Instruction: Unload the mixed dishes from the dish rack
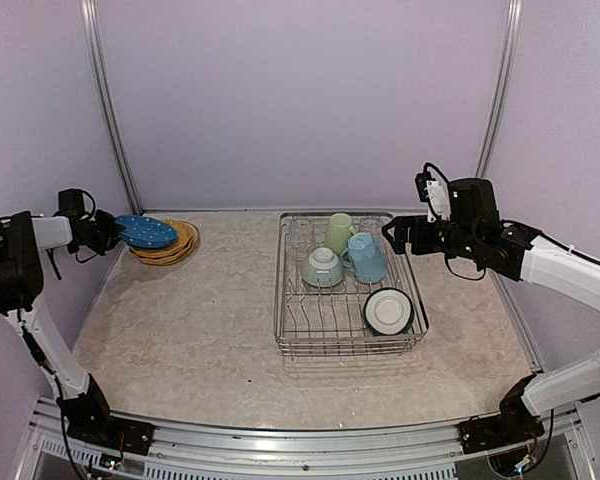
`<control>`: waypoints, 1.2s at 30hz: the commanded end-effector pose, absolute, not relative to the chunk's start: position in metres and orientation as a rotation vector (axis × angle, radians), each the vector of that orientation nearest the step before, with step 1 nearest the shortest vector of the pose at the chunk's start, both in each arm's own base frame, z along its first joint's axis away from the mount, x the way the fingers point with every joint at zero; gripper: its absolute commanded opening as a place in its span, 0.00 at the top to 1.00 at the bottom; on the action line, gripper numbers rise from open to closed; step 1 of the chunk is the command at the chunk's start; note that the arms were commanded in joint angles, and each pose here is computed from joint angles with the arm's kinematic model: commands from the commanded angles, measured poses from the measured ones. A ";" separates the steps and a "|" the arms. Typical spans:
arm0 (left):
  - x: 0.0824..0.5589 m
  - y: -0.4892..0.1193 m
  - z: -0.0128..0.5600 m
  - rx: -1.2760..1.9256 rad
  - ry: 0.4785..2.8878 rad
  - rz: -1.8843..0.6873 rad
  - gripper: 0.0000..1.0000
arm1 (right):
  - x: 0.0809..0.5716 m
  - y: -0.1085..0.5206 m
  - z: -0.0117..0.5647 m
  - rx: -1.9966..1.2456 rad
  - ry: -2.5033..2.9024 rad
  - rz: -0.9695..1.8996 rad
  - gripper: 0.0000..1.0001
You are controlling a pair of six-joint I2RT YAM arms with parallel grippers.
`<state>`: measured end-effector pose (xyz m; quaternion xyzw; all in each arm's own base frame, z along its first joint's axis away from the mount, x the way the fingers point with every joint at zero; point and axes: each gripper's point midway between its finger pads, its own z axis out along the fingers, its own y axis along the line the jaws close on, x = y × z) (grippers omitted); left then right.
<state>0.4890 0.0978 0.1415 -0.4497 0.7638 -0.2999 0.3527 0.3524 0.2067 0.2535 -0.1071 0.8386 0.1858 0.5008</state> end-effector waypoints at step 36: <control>0.466 0.081 0.176 -0.946 2.024 -0.463 0.07 | 0.359 0.211 0.254 -0.250 2.014 0.472 0.00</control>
